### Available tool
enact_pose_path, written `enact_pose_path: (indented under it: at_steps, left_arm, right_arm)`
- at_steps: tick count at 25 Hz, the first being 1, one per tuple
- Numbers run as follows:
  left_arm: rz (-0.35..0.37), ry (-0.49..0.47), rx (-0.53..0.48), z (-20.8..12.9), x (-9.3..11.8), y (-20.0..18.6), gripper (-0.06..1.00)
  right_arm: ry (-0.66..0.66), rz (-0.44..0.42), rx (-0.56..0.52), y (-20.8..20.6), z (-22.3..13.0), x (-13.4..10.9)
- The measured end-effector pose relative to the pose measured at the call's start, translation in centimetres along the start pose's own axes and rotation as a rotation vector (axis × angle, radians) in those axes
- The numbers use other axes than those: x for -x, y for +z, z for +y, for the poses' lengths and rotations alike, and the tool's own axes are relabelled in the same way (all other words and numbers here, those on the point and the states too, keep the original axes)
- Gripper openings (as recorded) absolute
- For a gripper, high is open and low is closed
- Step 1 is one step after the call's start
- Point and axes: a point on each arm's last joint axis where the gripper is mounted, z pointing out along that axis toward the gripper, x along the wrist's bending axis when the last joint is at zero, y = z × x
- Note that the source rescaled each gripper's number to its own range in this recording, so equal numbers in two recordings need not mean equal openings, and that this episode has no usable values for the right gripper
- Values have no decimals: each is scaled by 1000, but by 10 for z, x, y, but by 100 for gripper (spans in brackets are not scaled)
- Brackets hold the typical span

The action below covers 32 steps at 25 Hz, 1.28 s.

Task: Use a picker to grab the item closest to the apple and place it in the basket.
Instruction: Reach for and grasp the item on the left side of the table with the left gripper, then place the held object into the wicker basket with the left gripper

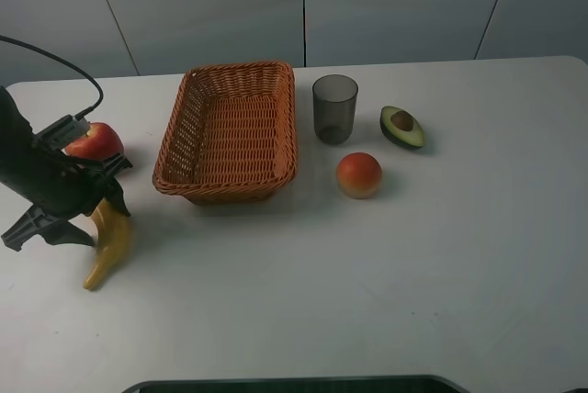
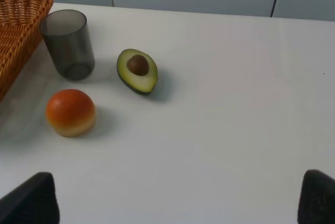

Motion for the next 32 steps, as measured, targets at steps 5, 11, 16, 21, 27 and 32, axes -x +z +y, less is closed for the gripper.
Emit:
enact_pose_path:
  at_steps: [5,11,16,21,27,32]
  left_arm:
    - [0,-10,-5,0,0,0,1]
    - [1,-18,-9,-1,0,1,1]
    - [0,-14,-9,-1,0,1,1]
    - [5,-12,-15,-1,0,1,1]
    - [58,54,-74,-6,-5,0,1]
    - [39,112,-68,-9,-4,-16,1]
  right_arm:
    - [0,0,0,0,0,0]
    - [0,0,0,0,0,0]
    - [0,0,0,0,0,0]
    - [0,0,0,0,0,0]
    - [0,0,0,0,0,0]
    - [0,0,0,0,0,0]
